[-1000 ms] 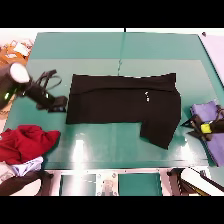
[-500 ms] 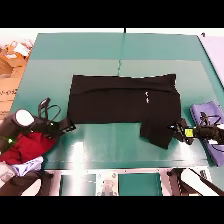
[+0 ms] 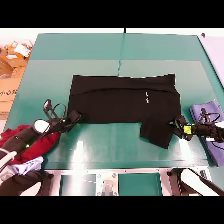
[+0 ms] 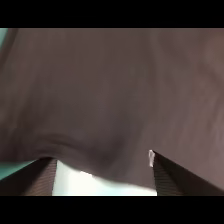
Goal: Fold the shirts.
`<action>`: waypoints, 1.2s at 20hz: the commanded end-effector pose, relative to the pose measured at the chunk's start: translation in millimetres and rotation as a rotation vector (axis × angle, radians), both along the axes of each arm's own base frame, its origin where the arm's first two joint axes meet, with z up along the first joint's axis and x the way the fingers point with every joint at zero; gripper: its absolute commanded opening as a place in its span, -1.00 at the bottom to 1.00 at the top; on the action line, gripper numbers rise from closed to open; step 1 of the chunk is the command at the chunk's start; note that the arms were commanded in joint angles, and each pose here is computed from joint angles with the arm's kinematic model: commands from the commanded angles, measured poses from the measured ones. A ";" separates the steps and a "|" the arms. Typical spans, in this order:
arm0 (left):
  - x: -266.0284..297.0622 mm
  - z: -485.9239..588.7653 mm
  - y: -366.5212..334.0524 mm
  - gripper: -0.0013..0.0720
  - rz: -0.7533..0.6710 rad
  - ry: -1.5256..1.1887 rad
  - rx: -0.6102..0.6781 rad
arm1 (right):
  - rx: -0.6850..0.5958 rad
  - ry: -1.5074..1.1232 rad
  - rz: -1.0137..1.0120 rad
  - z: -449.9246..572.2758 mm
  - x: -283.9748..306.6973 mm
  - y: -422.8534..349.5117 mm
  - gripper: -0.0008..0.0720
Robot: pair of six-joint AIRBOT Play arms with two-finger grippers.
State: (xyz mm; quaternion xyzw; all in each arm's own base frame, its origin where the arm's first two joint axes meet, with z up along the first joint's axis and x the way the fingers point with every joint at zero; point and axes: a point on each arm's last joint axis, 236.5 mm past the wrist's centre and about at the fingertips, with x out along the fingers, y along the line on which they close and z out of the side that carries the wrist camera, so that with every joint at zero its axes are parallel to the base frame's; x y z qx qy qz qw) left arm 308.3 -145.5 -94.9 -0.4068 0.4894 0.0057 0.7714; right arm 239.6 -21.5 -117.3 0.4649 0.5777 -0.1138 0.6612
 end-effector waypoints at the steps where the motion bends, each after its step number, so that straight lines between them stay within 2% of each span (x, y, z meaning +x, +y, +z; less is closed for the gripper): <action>1: 24.6 2.7 4.7 -0.34 0.040 -0.073 0.040 | -0.007 -0.010 -0.004 0.5 2.7 -1.7 0.45; 2: 26.2 5.0 3.7 -0.74 0.001 -0.093 0.066 | -0.007 -0.010 -0.004 0.5 2.7 -1.7 0.45; 6: 10.1 0.9 -10.3 -0.75 -0.098 -0.039 0.058 | 0.008 0.000 0.006 1.2 -0.1 2.1 0.43; 7: 8.5 0.0 -10.6 -0.75 -0.109 -0.035 0.064 | 0.016 0.004 0.011 1.7 -1.5 4.0 0.19; 8: 8.0 -0.6 -10.1 -0.88 -0.118 -0.037 0.072 | 0.024 0.009 0.016 2.2 -3.1 6.1 -0.24; 9: 7.9 -1.2 -8.0 -0.88 -0.119 -0.034 0.076 | 0.031 0.012 0.024 2.7 -4.3 7.9 -0.67; 10: 6.8 -2.5 -4.4 -0.88 -0.112 -0.018 0.070 | 0.031 0.007 0.046 3.4 -5.3 9.3 -0.91; 12: -0.9 -7.7 5.0 -0.88 -0.111 0.041 0.054 | 0.046 0.013 0.065 6.9 -6.8 12.5 -0.91; 15: -25.9 -12.1 8.7 -0.88 -0.241 0.120 0.049 | 0.043 0.042 0.124 13.4 -13.6 11.7 -0.92; 19: -56.5 -2.8 15.1 -0.88 -0.397 0.149 0.126 | 0.028 0.162 0.154 15.1 -42.9 9.3 -0.92; 24: -92.6 33.6 34.4 -0.88 -0.562 0.182 0.251 | -0.087 0.229 0.176 36.9 -72.2 -6.2 -0.92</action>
